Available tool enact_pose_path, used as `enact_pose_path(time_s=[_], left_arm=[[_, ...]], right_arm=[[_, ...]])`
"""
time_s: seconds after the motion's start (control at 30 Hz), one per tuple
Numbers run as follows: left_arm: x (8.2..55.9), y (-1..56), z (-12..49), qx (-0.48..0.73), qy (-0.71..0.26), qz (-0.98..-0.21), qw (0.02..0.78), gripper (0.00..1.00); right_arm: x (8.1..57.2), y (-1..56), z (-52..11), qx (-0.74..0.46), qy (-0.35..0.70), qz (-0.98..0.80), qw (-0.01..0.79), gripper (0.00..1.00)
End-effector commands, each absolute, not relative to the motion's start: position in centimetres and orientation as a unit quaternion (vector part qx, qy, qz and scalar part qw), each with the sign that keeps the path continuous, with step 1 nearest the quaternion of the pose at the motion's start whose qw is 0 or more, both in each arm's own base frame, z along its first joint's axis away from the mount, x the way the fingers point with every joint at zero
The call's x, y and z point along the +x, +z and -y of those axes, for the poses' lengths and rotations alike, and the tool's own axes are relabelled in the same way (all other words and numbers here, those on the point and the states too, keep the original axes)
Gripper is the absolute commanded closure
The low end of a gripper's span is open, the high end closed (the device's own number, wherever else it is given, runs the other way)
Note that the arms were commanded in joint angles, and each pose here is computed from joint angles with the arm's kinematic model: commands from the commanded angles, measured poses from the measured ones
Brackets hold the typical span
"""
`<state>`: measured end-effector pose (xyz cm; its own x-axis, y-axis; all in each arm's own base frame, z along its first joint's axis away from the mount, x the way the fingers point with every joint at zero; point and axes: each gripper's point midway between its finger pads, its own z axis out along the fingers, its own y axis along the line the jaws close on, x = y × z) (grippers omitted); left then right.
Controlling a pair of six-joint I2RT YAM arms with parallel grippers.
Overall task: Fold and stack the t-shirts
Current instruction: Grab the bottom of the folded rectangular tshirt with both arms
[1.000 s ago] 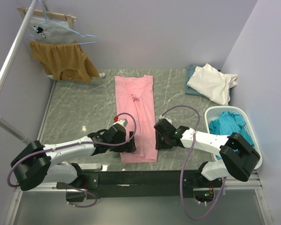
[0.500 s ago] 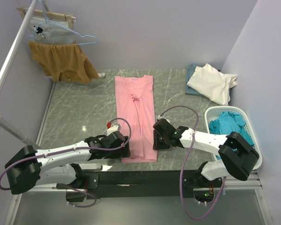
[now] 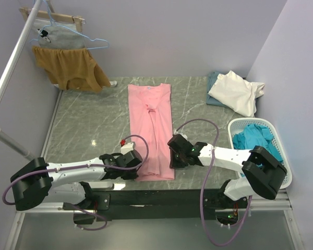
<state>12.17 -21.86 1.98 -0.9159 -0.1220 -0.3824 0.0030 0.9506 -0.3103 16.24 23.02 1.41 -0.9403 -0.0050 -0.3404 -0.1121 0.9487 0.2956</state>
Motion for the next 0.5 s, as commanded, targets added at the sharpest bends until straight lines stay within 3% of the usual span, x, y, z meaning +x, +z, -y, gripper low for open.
enact_pose_path(time_s=[0.0, 0.47], left_arm=[[11.4, 0.8, 20.3, -0.04, -0.126, -0.972, 0.197, 0.96], [9.9, -0.9, 17.7, -0.039, -0.091, -0.979, 0.179, 0.99]], right_arm=[[16.0, 1.4, -20.5, -0.011, 0.101, -0.978, 0.182, 0.75], [14.5, -0.3, -15.7, 0.025, 0.016, -0.983, 0.18, 0.8]])
